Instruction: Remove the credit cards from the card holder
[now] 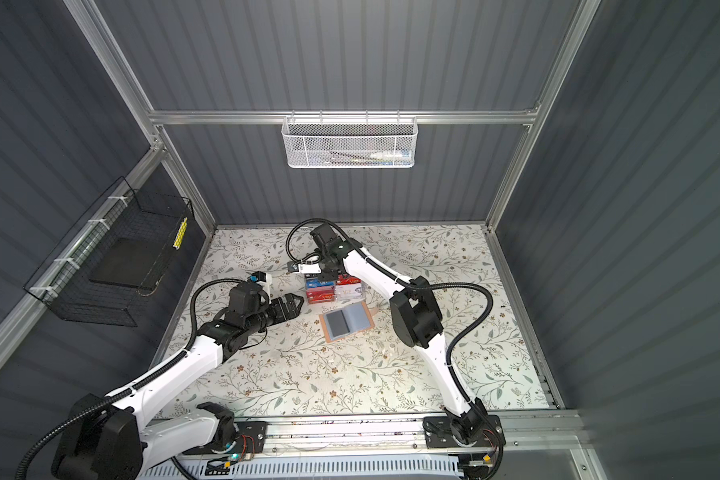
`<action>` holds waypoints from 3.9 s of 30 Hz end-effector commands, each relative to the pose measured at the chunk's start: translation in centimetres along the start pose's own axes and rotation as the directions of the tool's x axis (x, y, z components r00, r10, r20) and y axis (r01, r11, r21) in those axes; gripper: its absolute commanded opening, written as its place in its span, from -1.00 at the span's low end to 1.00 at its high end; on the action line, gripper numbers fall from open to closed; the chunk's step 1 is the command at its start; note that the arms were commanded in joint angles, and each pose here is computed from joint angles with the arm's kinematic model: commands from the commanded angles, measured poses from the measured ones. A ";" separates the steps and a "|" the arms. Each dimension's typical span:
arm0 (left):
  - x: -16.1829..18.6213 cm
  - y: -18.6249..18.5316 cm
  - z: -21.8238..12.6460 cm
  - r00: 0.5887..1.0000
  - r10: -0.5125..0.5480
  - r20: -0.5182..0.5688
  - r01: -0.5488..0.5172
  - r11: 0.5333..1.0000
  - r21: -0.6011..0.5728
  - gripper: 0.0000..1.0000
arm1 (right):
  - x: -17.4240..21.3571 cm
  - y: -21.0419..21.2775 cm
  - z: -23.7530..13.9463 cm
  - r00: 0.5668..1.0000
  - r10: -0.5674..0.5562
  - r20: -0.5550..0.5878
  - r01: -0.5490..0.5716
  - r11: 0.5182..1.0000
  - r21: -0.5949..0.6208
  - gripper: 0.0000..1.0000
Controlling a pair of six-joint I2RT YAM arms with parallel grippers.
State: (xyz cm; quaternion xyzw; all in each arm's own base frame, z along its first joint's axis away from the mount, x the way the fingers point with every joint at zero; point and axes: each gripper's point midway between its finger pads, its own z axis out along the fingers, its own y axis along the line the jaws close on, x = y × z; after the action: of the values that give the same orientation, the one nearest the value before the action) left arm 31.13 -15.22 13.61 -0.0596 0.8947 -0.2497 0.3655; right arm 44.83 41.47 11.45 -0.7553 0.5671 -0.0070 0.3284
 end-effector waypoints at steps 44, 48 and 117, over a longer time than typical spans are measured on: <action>2.4 -1.9 -0.6 0.998 0.032 -0.061 -0.029 0.998 0.048 1.00 | 0.5 -7.6 -21.5 0.756 0.508 0.412 -0.654 0.593 0.470 0.98; 4.3 -3.3 0.6 0.990 0.110 -0.094 -0.108 0.994 0.024 1.00 | 1.8 -5.3 -22.2 0.652 0.648 0.394 -0.758 0.532 0.378 0.98; 8.3 -4.2 1.1 0.975 -0.153 -0.161 0.196 0.932 0.304 1.00 | 3.0 17.5 -5.8 -0.232 0.963 -0.136 -0.846 -0.268 -0.461 0.98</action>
State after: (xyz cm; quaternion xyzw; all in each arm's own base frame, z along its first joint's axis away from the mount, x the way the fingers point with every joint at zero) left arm 25.91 -22.11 10.02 -0.0584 0.8551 -0.4250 0.2911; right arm 29.08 32.55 5.79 -0.0739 0.8762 0.4534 0.1454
